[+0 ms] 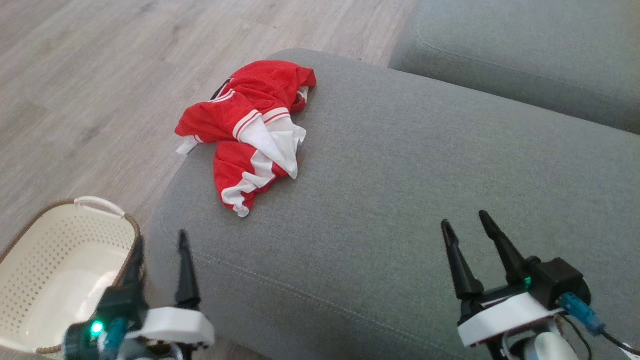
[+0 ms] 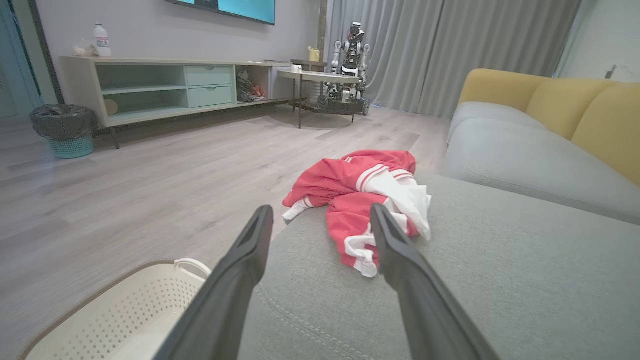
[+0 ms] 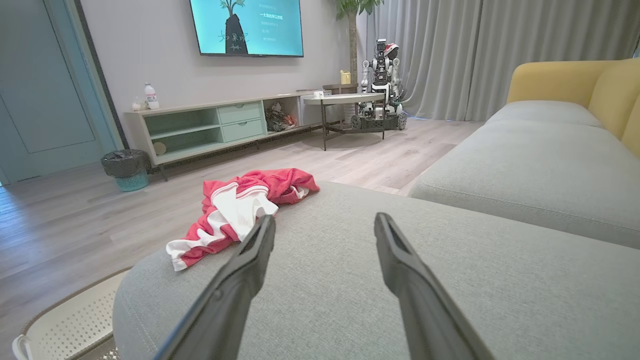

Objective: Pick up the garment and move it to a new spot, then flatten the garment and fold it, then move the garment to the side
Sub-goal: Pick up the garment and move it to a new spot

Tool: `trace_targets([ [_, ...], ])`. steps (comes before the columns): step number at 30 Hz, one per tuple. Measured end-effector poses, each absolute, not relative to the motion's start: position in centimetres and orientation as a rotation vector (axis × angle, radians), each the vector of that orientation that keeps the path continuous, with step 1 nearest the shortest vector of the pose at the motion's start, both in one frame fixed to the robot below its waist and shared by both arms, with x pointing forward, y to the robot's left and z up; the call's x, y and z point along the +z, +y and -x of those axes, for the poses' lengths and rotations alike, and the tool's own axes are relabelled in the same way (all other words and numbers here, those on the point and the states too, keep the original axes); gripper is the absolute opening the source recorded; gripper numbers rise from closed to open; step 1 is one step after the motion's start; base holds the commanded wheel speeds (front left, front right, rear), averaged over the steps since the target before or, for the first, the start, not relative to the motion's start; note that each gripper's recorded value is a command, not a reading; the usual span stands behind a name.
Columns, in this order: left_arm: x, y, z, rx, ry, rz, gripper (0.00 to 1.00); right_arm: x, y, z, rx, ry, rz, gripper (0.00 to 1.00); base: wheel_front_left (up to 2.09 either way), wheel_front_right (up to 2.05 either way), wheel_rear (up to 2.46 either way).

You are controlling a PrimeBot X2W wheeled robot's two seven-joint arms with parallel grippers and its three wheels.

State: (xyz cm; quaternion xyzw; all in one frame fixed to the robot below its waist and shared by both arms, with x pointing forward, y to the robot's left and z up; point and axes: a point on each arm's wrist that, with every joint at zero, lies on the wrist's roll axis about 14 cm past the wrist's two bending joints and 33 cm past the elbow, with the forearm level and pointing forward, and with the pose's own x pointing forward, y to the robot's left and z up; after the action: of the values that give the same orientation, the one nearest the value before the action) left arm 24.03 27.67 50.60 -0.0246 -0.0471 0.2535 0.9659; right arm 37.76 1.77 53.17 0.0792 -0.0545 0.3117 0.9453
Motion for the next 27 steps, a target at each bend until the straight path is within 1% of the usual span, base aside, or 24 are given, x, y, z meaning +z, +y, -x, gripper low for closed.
trace_targets([
  [4,50.4,29.3,-23.1,0.566,-0.087,0.042,1.0,53.3,2.3,-37.4,0.654,-0.111,-0.171,1.0,0.0,0.0,0.0],
  [7,51.8,30.0,-24.0,0.561,-0.125,0.027,1.0,53.1,2.3,-37.3,0.657,-0.104,-0.191,1.0,0.0,0.0,0.0],
  [9,53.4,30.5,-25.5,0.544,-0.169,0.011,1.0,52.9,2.1,-37.5,0.648,-0.103,-0.197,1.0,0.0,0.0,0.0],
  [13,58.3,30.9,-30.0,0.483,-0.296,-0.033,1.0,51.7,1.1,-38.3,0.617,-0.081,-0.181,1.0,0.0,0.0,0.0],
  [16,60.0,30.9,-33.8,0.438,-0.331,-0.04,1.0,50.3,0.5,-38.9,0.598,-0.05,-0.162,1.0,0.0,0.0,0.0],
  [19,58.8,31.0,-37.8,0.402,-0.271,-0.042,1.0,49.3,-0.2,-40.0,0.578,-0.035,-0.145,1.0,0.0,0.0,0.0],
  [25,55.9,31.5,-45.9,0.36,-0.083,-0.022,1.0,48.2,-2.0,-43.7,0.548,-0.049,-0.112,1.0,0.0,0.0,0.0],
  [26,55.9,31.5,-45.9,0.36,-0.083,-0.022,1.0,48.2,-2.0,-43.7,0.548,-0.049,-0.112,1.0,0.0,0.0,0.0],
  [27,54.7,31.7,-48.2,0.355,-0.01,-0.033,1.0,47.2,-2.4,-44.3,0.55,-0.032,-0.1,1.0,0.0,0.0,0.0],
])
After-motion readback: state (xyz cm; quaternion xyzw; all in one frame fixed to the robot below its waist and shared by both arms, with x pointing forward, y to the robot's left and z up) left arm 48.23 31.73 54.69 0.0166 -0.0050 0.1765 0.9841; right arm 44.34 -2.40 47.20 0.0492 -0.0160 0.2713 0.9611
